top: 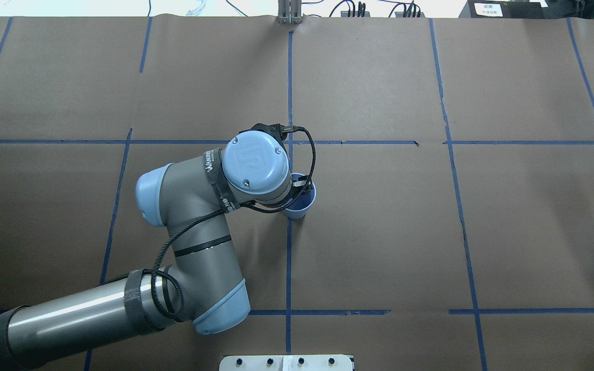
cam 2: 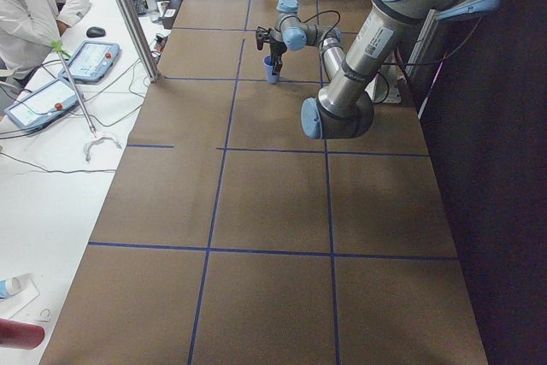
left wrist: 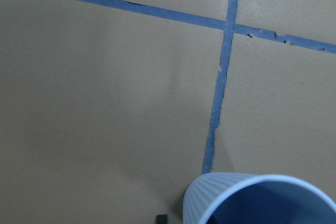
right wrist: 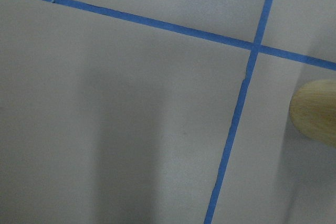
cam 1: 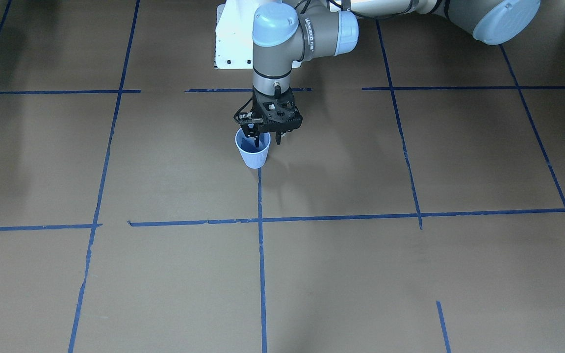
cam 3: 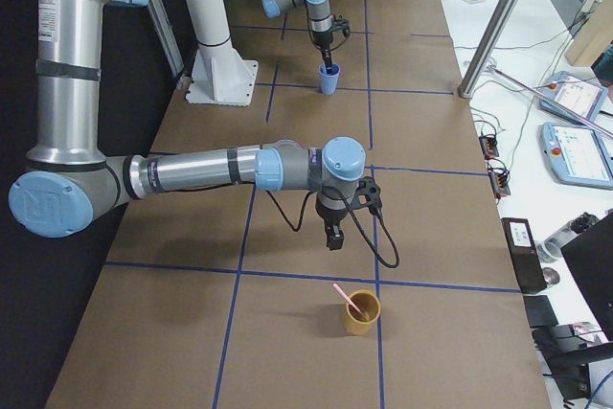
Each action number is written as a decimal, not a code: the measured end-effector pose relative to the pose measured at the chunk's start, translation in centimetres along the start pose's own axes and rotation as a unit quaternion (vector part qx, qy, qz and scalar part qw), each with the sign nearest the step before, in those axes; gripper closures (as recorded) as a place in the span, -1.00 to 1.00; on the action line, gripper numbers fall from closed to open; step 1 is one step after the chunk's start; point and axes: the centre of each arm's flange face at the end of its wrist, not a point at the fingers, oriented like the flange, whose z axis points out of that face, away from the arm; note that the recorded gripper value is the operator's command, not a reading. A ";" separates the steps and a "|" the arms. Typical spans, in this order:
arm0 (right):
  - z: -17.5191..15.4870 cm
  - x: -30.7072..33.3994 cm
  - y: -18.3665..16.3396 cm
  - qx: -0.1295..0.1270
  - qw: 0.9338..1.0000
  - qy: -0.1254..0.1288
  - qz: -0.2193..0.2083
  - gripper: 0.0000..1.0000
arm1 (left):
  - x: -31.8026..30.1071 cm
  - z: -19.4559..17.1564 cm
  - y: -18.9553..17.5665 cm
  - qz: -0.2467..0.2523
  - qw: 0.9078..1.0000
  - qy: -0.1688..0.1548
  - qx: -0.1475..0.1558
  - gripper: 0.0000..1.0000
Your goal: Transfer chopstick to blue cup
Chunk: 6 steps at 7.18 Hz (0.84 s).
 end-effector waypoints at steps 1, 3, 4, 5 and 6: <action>-0.1 -0.1 0.0 0.001 1.000 0.000 -0.001 -1.00 | -0.8 -4.4 -1.5 -0.006 1.000 0.020 0.012 -1.00; -0.2 -0.2 -0.1 0.002 1.000 0.002 -0.002 -1.00 | -5.7 -13.0 -3.4 0.017 0.999 0.026 0.030 -1.00; -0.3 0.0 -0.1 0.003 1.000 0.004 -0.001 -1.00 | -9.6 -15.9 -4.3 0.048 0.998 0.013 0.030 -1.00; -0.6 0.6 0.0 0.006 1.000 0.007 0.004 -1.00 | -13.8 -17.8 -5.4 0.082 0.996 -0.001 0.025 -1.00; -1.3 2.0 0.4 0.013 1.000 0.014 0.017 -0.99 | -17.8 -18.8 -6.6 0.109 0.994 -0.016 0.016 -1.00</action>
